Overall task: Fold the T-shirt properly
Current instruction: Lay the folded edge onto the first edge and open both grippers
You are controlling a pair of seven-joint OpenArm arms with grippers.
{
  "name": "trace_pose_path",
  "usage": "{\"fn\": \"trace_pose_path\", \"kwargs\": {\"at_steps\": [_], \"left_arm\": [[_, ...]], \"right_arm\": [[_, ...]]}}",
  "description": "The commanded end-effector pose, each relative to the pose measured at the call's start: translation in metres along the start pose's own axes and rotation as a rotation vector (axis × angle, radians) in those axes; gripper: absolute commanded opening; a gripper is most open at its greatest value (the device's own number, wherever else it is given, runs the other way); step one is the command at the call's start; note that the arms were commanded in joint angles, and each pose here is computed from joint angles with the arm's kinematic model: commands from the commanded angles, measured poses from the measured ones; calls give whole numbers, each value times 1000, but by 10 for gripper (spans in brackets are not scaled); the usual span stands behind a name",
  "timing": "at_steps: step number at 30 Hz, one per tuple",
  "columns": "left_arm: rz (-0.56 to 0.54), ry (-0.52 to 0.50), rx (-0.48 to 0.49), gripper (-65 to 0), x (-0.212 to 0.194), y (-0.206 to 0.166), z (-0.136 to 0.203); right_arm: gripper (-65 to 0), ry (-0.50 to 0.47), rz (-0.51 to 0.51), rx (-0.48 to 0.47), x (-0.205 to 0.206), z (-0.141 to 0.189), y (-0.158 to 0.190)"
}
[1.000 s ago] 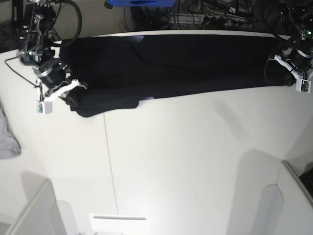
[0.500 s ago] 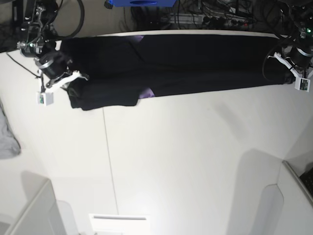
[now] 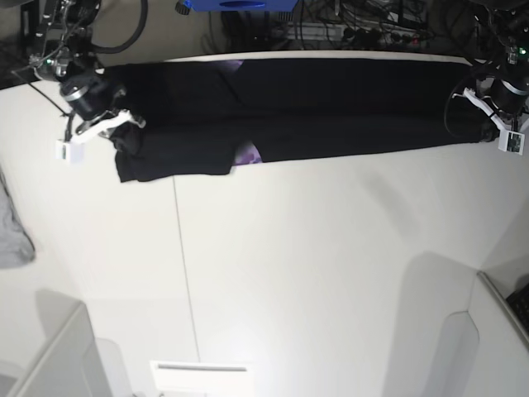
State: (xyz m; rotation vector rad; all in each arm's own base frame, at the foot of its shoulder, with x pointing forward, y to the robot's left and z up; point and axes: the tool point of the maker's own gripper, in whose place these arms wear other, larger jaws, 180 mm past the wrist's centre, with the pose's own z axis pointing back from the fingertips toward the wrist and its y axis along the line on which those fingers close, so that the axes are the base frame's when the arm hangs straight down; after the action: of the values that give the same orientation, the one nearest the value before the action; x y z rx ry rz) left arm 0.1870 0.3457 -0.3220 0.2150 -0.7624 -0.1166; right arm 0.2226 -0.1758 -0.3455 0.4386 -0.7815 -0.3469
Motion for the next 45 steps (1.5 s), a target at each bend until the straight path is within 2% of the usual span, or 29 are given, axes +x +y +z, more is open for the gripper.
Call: {"fn": "trace_pose_path", "kwargs": {"at_steps": [1,17,23,26,32,36,45], "left_arm": [[-23,-36,9,-650,11,5,4],[-33,3,7,-650,-2,4,6],[-36,36,-6,-650,-14,-1,9],[-35,42,-8,-650,-16,-1,8],[17,100,-24,-650,-41,0,0],[53,141,-35,-650,-58,0,-5],[56,140,-36,-650,-58,0,-5]], "right_arm": [[-650,-45,5,13,14,7,1],[-650,46,-51,-34,-20,22,-18],[-650,50,-66,-40,-24,21,-19],[-650,63,-40,-66,-27,20,-23],[-650,78,-37,-124,-39,18,-33],[-650,83,-37,-128,-41,17,-34],[-650,94,-39,-134,-45,19,-36]]}}
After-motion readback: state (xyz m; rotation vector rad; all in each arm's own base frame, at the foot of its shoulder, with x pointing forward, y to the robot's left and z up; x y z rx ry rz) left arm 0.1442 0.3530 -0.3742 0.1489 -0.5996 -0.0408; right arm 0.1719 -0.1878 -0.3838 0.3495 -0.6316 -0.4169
